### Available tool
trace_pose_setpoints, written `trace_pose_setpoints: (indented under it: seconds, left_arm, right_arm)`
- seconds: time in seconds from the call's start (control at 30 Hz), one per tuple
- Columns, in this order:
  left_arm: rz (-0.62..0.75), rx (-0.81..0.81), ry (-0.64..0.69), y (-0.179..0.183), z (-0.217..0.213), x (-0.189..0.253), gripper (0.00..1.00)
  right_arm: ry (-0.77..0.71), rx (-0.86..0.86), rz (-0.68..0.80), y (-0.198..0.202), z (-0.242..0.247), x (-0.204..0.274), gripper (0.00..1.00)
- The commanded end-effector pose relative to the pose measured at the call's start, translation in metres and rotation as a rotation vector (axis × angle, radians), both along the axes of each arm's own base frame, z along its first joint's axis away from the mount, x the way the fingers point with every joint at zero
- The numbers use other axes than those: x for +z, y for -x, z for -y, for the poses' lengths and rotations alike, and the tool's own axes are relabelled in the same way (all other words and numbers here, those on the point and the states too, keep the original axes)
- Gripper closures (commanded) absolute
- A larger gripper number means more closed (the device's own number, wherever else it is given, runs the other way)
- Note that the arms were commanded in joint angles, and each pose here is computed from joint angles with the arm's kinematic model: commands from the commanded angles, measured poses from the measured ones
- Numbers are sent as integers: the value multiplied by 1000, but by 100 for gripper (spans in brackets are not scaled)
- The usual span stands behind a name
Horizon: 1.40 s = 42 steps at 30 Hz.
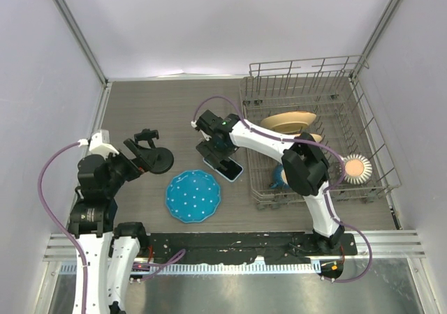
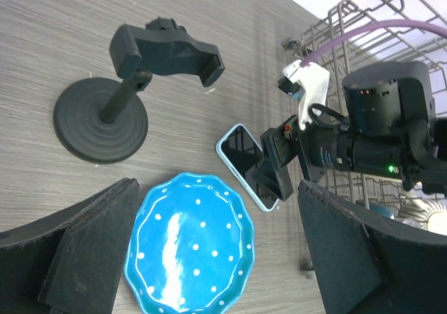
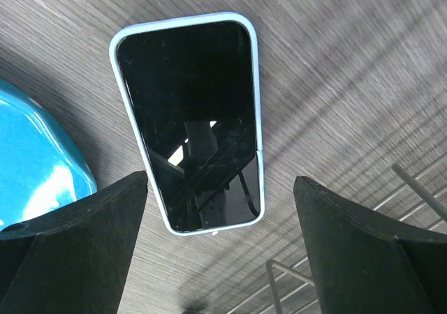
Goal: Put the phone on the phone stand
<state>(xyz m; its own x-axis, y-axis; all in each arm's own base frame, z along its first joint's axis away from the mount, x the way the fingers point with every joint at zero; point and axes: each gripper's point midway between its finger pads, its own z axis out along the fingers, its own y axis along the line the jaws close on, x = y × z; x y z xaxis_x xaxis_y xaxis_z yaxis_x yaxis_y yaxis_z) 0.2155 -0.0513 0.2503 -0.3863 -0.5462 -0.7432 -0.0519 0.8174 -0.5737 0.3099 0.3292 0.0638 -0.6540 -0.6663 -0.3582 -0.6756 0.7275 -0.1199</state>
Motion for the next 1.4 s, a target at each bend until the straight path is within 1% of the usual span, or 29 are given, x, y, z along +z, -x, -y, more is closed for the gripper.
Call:
trace_pose_setpoints:
  seconds: [0.0, 0.2, 0.33, 0.43, 0.7, 0.87, 1.03, 1.13, 1.17, 1.27, 1.3, 1.37]
  left_arm:
    - [20, -97, -9, 5, 14, -2, 0]
    - [43, -101, 1, 5, 16, -2, 0]
    - [54, -109, 3, 7, 18, -1, 0]
    - [54, -116, 3, 7, 19, -1, 0]
    - [47, -108, 1, 6, 18, -3, 0]
    - [40, -109, 4, 5, 18, -4, 0]
    - [31, -114, 4, 4, 19, -6, 0]
    - [28, -113, 4, 4, 18, -6, 0]
    - [25, -114, 4, 3, 19, -7, 0]
    - [21, -116, 5, 3, 19, -8, 0]
    - [19, -117, 6, 2, 19, -8, 0]
    - [15, -118, 7, 2, 19, -9, 0]
  right_arm:
    - [-39, 55, -51, 2, -9, 8, 9]
    - [-55, 68, -74, 4, -17, -5, 9]
    - [-71, 57, -23, -6, -19, -7, 9]
    - [-56, 40, 15, -13, -15, -8, 9]
    - [-55, 42, -17, -7, -15, -25, 9]
    - [-95, 50, -51, 1, -21, -31, 9]
    - [-90, 35, -71, 6, -18, -43, 9]
    - [-66, 14, -55, 6, -13, -49, 10]
    - [-38, 2, -28, 3, -9, -50, 10]
    - [-24, -16, -8, 2, -7, -54, 13]
    - [-34, -20, -5, 1, -8, -54, 19]
    - [-68, -27, 7, 0, -13, -50, 27]
